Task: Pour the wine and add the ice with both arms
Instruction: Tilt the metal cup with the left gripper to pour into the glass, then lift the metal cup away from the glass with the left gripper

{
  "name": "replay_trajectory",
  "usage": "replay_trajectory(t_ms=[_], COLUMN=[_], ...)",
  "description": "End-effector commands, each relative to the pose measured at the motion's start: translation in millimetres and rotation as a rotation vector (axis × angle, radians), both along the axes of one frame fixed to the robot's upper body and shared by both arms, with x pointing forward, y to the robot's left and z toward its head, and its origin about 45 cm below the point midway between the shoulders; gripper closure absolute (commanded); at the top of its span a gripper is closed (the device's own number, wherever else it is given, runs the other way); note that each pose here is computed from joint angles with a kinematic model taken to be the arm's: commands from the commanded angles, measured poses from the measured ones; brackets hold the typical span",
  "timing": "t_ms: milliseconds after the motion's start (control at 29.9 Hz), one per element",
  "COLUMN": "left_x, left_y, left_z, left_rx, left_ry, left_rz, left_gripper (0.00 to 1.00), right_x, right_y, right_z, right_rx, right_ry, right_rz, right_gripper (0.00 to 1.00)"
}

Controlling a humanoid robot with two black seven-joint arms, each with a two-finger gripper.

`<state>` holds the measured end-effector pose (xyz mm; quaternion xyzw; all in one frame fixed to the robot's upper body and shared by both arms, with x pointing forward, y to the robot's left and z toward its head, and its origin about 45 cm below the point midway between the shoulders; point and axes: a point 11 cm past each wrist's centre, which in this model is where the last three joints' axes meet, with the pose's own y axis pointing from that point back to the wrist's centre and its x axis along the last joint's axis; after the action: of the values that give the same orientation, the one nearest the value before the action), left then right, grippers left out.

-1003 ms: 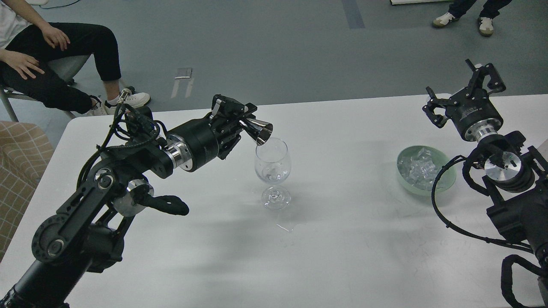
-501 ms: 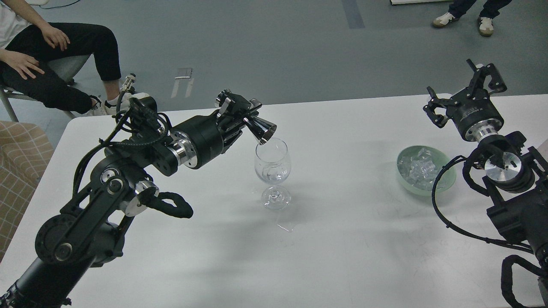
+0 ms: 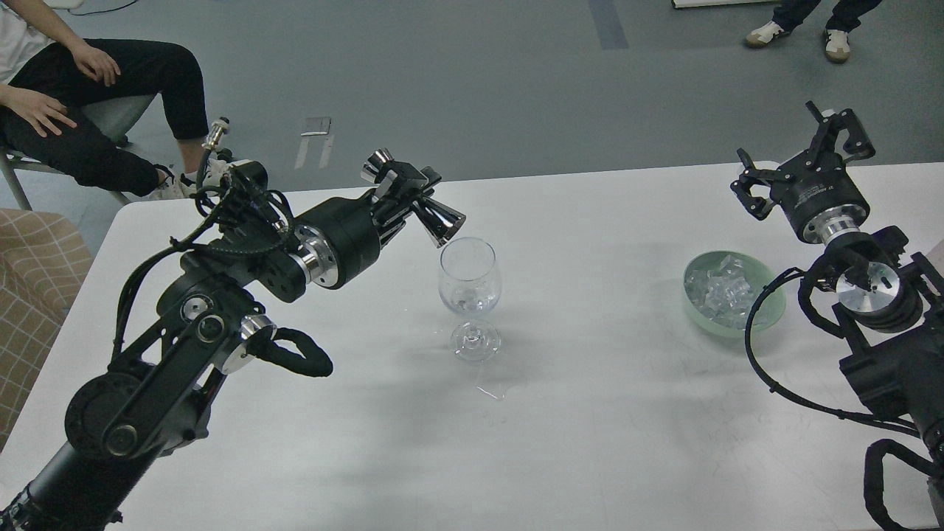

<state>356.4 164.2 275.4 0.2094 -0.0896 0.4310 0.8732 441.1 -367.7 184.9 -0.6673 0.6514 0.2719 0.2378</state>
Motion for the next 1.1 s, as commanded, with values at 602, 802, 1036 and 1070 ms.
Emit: replay_trajectory(t_ms=[602,802,1036,1070], left_x=[-4,-4,1,2], left_y=[-7,-6,3,4], left_z=[-1,1,11,13], left_rx=[-0.002,-0.002,-0.059,-0.071], left_ry=[0.001,-0.005,-0.004,-0.004], left_rz=[-0.018,-0.020,0.013,0.017], left_gripper=[1.00,1.00,1.00,1.00], right_x=[0,-1,0,-1], right_y=[-1,-5,-5,-4], right_z=[1,1,2,1], right_rx=[-0.001,-0.007,-0.007,-0.008], right_ry=[-0.001,-0.001,-0.002,0.000], right_rz=[-0.002,-0.006,-0.006,-0.005], right_gripper=[0.00,0.00,0.00,0.00])
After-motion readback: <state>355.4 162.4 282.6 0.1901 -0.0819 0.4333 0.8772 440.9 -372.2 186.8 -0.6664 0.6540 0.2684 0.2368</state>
